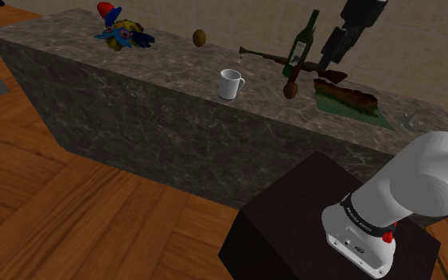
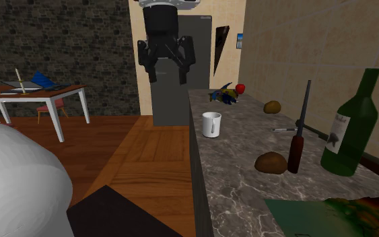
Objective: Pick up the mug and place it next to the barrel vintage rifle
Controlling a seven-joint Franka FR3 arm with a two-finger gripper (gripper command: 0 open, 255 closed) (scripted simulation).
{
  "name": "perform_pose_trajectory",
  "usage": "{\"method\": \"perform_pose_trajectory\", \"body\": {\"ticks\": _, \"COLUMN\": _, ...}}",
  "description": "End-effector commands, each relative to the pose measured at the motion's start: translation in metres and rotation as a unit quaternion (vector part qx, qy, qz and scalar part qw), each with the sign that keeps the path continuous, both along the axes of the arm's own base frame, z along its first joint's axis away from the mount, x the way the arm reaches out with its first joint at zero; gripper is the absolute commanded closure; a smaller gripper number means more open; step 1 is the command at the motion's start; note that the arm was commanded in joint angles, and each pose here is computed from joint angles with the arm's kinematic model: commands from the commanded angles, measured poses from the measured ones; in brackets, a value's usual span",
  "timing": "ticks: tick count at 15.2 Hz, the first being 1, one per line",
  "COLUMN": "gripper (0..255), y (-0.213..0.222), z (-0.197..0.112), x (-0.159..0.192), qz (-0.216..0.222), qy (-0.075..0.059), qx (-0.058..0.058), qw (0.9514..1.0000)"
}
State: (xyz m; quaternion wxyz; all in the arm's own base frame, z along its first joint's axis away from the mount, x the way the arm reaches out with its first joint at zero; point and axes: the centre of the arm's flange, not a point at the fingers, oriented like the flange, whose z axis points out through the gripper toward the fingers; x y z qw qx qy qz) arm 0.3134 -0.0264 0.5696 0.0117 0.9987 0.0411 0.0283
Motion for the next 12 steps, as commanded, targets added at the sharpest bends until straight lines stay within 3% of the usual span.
{"method": "perform_pose_trajectory", "body": {"ticks": 1, "gripper": 0, "y": 0.000, "z": 0.000, "x": 0.000, "qz": 0.000, "qy": 0.000, "qx": 0.000, "qw": 1.0000}}
{"method": "perform_pose_trajectory", "body": {"ticks": 12, "gripper": 0, "y": 0.028, "z": -0.066, "x": 0.130, "qz": -0.001, "qy": 0.010, "qx": -0.008, "qw": 0.9999}}
